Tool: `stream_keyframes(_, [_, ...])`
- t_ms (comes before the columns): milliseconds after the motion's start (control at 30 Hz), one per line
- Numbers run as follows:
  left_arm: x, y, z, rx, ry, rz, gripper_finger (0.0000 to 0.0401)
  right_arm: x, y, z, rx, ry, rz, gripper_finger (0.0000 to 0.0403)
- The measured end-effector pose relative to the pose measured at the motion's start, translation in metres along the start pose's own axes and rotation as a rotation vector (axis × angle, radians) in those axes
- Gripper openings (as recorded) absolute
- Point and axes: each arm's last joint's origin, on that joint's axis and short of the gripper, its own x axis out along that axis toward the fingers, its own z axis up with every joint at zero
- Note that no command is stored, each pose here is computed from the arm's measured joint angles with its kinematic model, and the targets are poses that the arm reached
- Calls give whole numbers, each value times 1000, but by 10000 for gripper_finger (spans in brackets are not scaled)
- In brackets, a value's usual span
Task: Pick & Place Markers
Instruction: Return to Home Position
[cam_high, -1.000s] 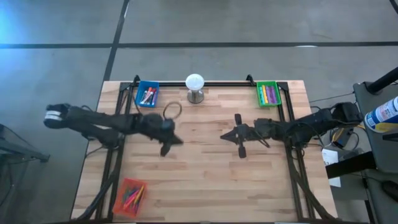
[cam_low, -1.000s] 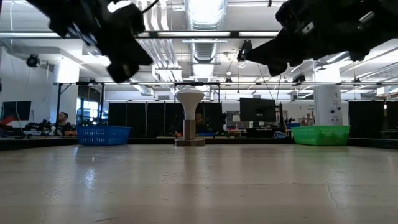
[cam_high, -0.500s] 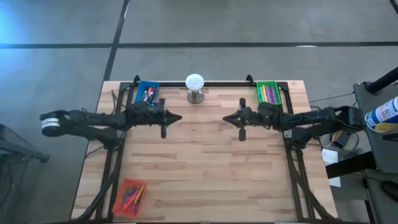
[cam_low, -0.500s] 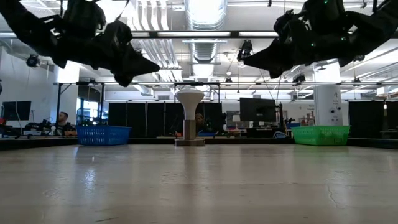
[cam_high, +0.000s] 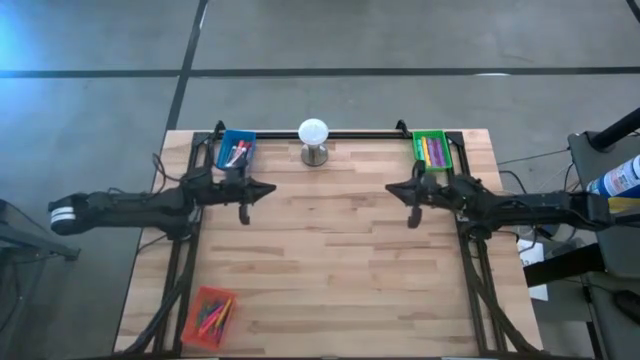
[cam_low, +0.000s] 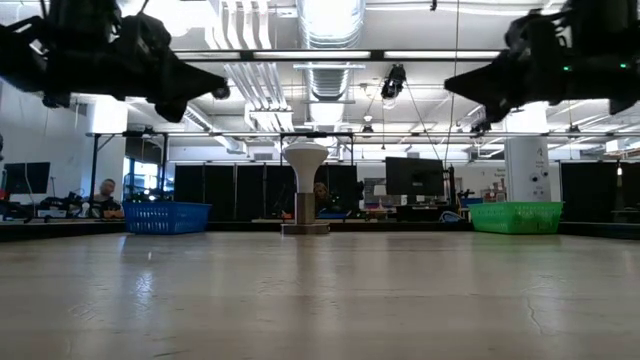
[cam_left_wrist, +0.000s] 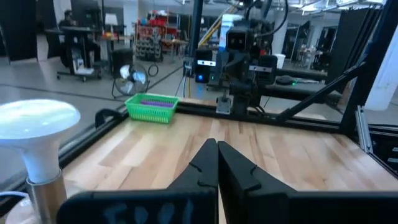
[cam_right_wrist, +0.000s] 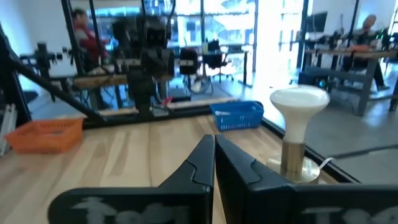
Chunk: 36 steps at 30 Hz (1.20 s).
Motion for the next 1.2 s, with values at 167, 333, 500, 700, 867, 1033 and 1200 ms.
stream_keyframes(167, [-11,-2,-7,17,-18,-1,0,-22,0,-7,0,-75,-17,8])
stream_keyframes(333, [-18,-2,-16,16,-11,0,0,-33,0,-11,30,-97,-12,8])
stream_keyframes(500, [-21,-2,-26,-9,22,2,0,-37,0,-11,-6,-93,-13,8])
stream_keyframes(700, [-25,-1,-43,-51,77,8,0,-37,0,-11,-22,-88,-14,8])
stream_keyframes(867, [-28,-1,-56,-144,136,20,0,-37,0,-11,-23,-87,-14,8])
stream_keyframes(1033, [-30,-2,-57,-173,144,-2,0,-37,0,-11,-27,-88,-14,8])
stream_keyframes(1200, [-32,-3,-55,-143,131,-50,0,-37,0,-12,-24,-78,-14,8])
